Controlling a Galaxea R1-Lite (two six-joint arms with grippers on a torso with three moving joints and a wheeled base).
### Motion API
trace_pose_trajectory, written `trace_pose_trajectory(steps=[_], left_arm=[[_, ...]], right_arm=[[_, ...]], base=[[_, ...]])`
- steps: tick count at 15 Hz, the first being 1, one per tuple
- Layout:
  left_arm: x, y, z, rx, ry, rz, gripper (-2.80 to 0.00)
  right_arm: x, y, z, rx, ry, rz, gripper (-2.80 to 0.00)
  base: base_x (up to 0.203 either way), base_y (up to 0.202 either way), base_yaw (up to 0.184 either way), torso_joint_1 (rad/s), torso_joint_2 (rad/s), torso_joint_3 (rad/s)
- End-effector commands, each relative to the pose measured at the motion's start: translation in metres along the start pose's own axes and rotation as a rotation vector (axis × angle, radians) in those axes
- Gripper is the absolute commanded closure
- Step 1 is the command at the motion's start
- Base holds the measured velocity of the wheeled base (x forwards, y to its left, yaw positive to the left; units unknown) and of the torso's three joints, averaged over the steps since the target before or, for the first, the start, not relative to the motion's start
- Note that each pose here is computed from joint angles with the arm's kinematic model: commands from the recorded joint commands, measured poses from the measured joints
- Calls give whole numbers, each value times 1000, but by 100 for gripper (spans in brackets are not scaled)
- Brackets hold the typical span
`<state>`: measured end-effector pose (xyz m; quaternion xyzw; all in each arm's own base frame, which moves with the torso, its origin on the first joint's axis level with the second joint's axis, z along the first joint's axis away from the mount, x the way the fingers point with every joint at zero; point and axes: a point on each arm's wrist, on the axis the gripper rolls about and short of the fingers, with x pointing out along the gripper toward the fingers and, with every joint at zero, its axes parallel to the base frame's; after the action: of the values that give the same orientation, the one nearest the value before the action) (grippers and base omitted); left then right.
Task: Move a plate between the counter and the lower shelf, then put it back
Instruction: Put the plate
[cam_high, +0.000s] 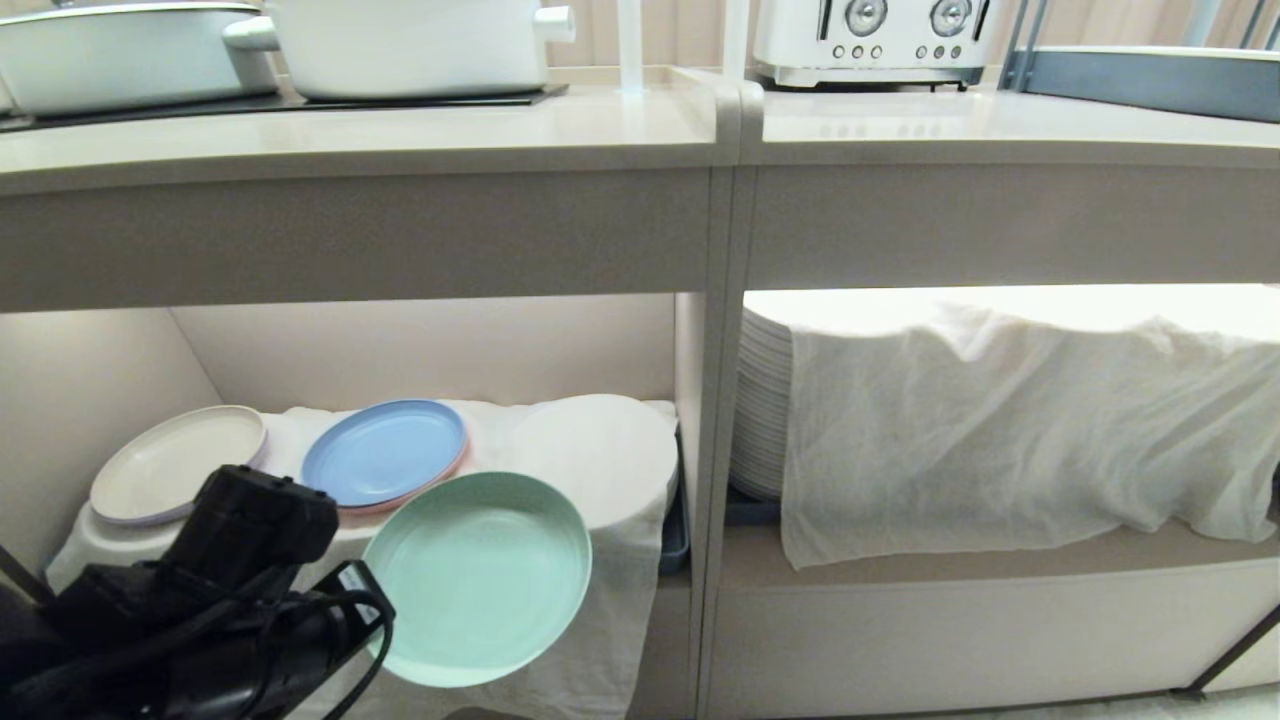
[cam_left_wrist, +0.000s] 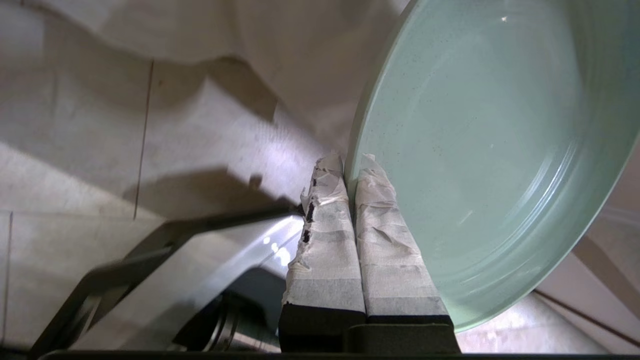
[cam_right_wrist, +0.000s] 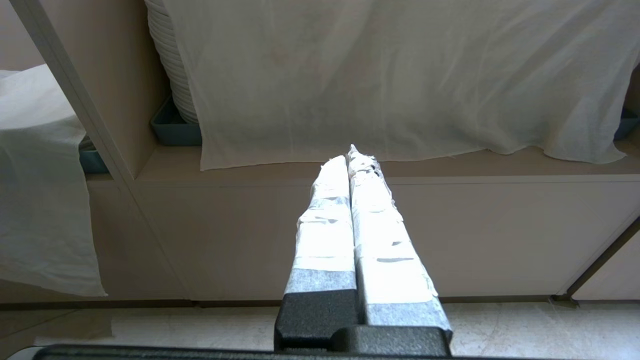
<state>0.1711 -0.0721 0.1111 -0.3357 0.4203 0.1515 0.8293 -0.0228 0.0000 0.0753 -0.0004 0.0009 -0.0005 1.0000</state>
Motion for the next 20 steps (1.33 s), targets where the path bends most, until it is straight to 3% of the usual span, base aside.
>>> trace_pose_trajectory(steps=[1,5,8,15,20], left_arm=[[-23,17,-4,-16,-8,-43,0],[-35,48,-17,-4,35,-4,0],[-38,52,-18,-6,38,-7,0],[-38,48,-16,-8,33,-18,0],[-35,31,-9,-10,30,-33,0]], right_arm=[[0,0,0,-1,0,-1,0],[0,0,0,-1,0,-1,0],[0,0,0,-1,0,-1,0],[0,0,0,-1,0,-1,0],[0,0,0,-1,0,-1,0]], base=[[0,0,0,0,0,0],[0,0,0,0,0,0],[0,0,0,0,0,0],[0,0,0,0,0,0],[0,0,0,0,0,0]])
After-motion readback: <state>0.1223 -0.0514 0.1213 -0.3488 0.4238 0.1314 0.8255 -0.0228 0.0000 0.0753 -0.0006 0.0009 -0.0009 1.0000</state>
